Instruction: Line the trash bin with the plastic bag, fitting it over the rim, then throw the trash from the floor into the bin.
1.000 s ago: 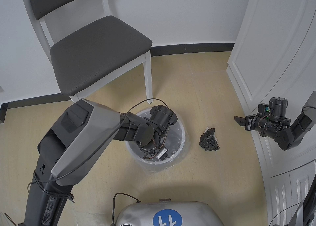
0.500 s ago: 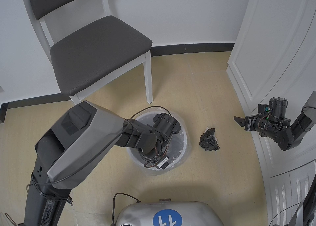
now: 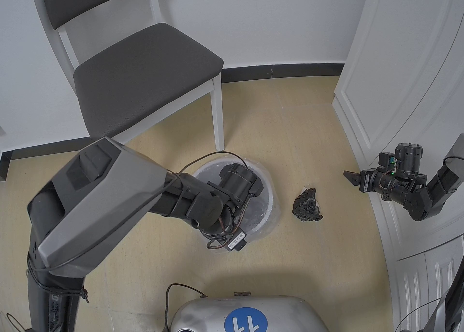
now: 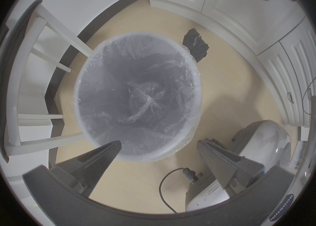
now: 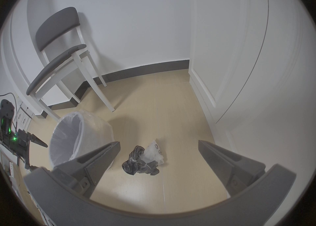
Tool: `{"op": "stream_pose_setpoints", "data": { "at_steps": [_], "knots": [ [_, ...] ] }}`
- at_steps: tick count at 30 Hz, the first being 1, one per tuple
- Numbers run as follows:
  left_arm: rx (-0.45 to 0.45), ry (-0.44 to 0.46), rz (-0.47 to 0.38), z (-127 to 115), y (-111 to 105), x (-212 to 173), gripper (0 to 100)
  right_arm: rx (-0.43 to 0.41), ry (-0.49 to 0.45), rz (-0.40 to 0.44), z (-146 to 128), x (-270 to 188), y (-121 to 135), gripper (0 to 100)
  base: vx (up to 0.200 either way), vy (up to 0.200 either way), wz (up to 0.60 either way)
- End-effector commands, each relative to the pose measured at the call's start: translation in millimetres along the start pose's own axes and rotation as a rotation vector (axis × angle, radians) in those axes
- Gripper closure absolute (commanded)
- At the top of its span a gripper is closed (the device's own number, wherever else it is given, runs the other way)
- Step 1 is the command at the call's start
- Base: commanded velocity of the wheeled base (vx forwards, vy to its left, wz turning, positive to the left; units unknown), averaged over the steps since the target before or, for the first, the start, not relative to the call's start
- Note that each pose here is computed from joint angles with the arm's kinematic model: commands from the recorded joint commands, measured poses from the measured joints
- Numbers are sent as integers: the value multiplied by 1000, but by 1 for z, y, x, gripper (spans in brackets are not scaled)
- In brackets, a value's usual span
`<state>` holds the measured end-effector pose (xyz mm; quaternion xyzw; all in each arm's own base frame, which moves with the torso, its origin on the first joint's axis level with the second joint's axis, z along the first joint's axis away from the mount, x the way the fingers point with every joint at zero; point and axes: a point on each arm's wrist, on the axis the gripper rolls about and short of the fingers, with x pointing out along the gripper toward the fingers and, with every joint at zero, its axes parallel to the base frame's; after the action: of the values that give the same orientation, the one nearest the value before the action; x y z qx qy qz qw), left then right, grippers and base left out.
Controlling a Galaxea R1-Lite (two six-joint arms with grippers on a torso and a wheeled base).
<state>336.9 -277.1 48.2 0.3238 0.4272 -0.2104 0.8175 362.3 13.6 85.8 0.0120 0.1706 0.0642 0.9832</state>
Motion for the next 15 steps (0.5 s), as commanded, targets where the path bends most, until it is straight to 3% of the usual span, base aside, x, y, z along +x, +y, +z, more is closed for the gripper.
{"op": "stream_pose_setpoints", "data": {
  "at_steps": [1,5,7,8,9,15],
  "knots": [
    [-13,-66,6,-10,2,-24,0,-1,0,4,-1,1,1,0,0,0,0],
    [-86,-150,19,-17,8,-42,0,-4,-1,13,-1,1,4,0,0,0,0],
    [-86,-150,19,-17,8,-42,0,-4,-1,13,-1,1,4,0,0,0,0],
    [-162,-245,27,-21,14,-67,0,-9,5,37,-3,-2,5,0,0,0,0],
    [-188,-281,32,-23,17,-79,0,-16,10,55,-4,-4,6,0,0,0,0],
    [-275,-442,57,-49,34,-139,0,-36,10,92,-5,-8,11,0,0,0,0]
  ]
}}
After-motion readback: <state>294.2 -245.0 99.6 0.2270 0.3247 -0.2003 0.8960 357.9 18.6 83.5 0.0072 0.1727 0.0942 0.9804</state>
